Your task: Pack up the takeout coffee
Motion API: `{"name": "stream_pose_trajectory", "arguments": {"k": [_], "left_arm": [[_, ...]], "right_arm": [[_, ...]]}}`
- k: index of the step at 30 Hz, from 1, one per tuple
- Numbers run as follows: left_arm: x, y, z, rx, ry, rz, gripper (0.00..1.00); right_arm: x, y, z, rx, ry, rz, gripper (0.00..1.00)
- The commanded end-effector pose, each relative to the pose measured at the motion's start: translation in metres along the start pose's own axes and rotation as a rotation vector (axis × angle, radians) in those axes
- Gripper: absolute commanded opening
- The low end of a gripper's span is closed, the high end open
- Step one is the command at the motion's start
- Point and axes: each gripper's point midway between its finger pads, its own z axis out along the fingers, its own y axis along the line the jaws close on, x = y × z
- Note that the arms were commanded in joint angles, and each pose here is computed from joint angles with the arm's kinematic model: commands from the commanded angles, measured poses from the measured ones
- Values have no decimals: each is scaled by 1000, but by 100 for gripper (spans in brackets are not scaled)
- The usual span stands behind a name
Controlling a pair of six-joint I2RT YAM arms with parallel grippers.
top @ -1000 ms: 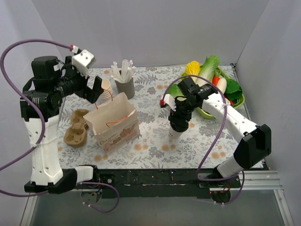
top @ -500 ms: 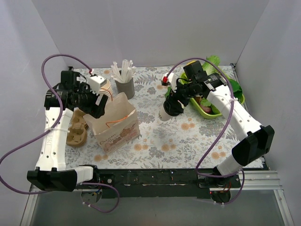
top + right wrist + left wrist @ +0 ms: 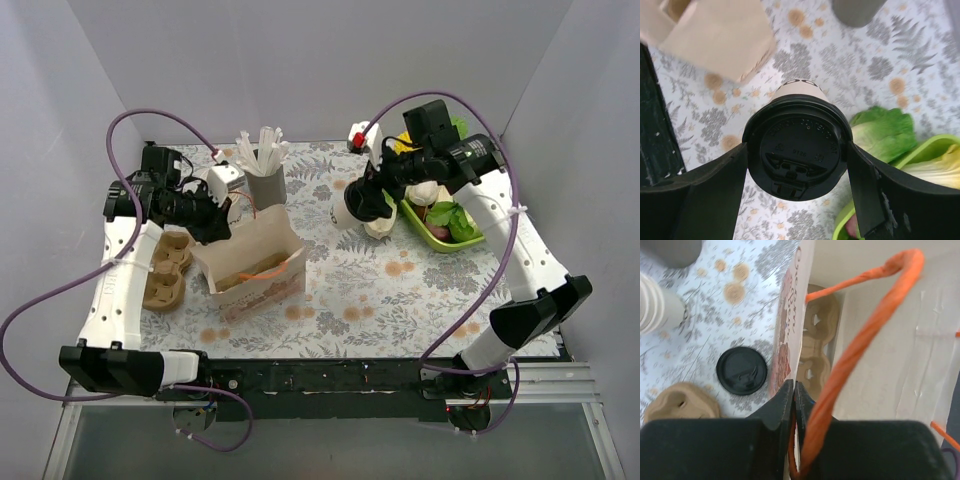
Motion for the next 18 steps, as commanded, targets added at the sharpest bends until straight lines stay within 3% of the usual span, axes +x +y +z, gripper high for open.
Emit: {"name": "stream_pose_trajectory", "arguments": {"k": [1,5,9,18], "left_arm": [[-26,-29,5,163,-70,36,0],[-38,-33,21,221,-64,5,0],[-58,-32,37,233,-93,9,0],[-99,-30,73,263,-119,38,0]], "right_arm": [[-68,-11,-44,121,-181,-116,1],[-115,-9,-79,196,-344,-229,1],[-135,14,-98,180,-418,-344,1],[-129,62,-83,19,-403,-394,1]]}}
